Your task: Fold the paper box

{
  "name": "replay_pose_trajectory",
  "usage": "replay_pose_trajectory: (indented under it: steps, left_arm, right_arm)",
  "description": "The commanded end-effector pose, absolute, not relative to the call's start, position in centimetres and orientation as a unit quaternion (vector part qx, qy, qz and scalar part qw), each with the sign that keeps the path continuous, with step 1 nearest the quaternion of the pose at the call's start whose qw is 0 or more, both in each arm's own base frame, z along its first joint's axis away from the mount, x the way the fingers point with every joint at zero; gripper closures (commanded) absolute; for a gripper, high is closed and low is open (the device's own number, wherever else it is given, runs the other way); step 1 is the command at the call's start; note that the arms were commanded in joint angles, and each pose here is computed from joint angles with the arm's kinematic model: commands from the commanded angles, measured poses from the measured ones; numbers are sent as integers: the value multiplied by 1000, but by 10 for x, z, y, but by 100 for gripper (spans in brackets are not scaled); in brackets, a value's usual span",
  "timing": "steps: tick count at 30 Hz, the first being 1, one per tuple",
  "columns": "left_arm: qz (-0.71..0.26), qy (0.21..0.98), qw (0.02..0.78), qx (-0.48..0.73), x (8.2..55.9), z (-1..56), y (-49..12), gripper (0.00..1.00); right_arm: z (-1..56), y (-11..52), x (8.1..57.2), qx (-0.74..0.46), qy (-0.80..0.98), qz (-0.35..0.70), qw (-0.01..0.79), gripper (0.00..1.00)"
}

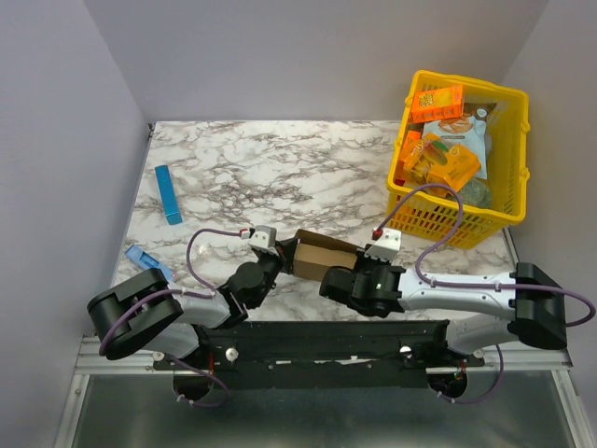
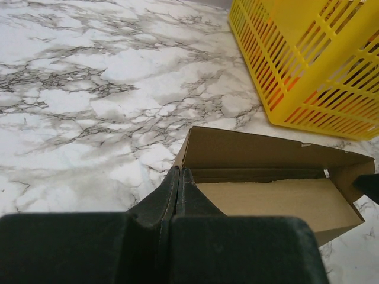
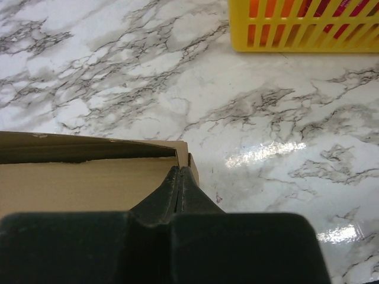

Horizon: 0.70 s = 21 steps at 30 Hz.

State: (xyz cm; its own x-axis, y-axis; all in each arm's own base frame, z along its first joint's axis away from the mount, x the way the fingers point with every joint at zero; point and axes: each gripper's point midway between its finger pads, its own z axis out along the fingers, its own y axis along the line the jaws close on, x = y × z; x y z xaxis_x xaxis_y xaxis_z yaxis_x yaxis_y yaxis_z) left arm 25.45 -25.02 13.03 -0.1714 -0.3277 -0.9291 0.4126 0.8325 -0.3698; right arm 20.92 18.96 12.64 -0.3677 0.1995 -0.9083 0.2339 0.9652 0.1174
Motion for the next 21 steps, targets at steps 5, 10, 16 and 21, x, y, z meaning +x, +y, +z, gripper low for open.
replay_pose_trajectory:
  steps: [5,10,16,21]
  left_arm:
    - [-289,725,623,55,244,114,-255,100]
    - [-296,725,619,53,241,113,-255,100]
    - [-303,740,599,47,238,113,-260,100]
    - [-305,754,581,36,234,109,-258,100]
  right_arm:
    - [106,168,193,139,840,-27,524,99]
    - [101,173,190,134,843,-27,520,100]
    - [104,178,190,132,841,-53,521,99]
    - [103,173,188,135,842,-69,519,100]
